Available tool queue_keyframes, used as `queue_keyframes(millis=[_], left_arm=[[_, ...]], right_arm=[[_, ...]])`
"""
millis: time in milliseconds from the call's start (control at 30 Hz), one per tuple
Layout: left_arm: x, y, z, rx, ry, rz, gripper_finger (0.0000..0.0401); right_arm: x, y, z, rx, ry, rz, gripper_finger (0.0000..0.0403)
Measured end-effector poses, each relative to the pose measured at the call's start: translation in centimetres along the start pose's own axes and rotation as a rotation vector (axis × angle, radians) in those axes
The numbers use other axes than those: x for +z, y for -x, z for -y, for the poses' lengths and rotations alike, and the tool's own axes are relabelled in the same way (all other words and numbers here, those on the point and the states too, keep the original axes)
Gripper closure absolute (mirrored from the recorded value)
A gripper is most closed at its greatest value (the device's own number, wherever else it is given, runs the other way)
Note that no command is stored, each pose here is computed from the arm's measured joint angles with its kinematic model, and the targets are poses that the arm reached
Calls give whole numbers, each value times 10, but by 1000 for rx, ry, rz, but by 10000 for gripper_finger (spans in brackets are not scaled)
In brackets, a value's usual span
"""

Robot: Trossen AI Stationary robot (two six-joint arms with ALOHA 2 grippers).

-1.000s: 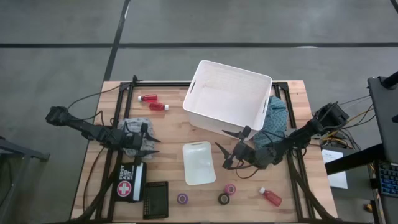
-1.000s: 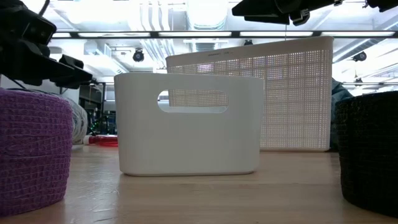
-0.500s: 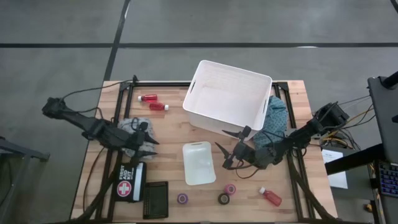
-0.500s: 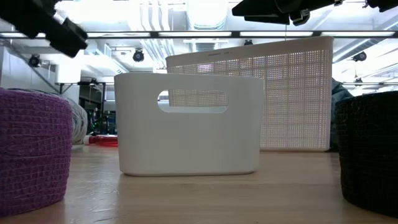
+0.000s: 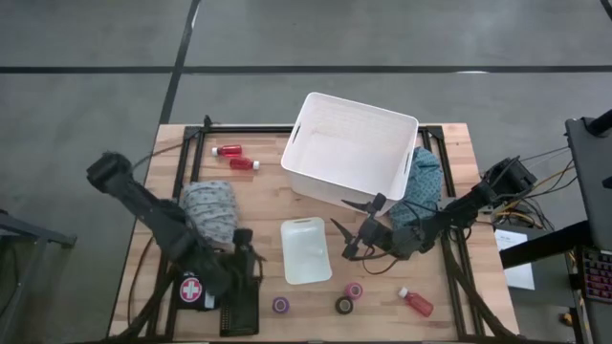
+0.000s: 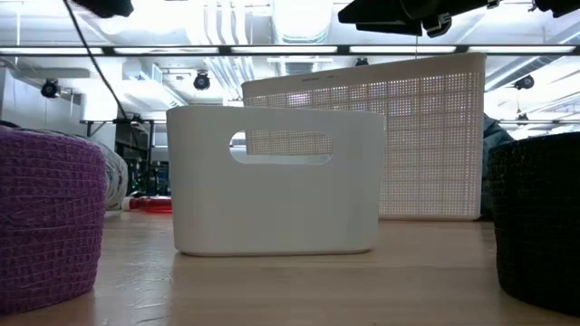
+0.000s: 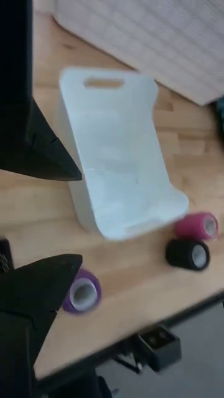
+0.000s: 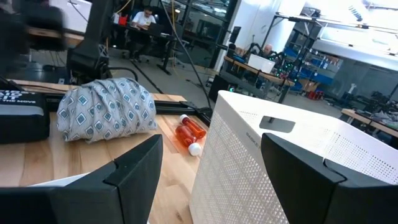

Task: Pick & Place Medicine items
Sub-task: Put the violet bandage into the black bin

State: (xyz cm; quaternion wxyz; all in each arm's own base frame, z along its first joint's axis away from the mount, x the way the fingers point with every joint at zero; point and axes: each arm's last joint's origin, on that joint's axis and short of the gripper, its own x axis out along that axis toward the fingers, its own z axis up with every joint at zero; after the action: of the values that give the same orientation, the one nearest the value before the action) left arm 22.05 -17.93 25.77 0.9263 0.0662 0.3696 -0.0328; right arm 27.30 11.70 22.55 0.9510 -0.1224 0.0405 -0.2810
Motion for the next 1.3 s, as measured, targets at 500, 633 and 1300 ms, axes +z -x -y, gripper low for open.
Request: queue_keyframes(millis=[500, 633, 1300], left_arm=[[12, -35, 57, -39, 50, -95, 145], [8, -42, 60, -34, 83, -116, 132], [-16, -64, 65, -100, 183, -89, 19]], right_arm=[[0, 0, 0, 0, 0, 0, 133], [0, 0, 0, 0, 0, 0, 133], [0, 0, 0, 0, 0, 0, 133]])
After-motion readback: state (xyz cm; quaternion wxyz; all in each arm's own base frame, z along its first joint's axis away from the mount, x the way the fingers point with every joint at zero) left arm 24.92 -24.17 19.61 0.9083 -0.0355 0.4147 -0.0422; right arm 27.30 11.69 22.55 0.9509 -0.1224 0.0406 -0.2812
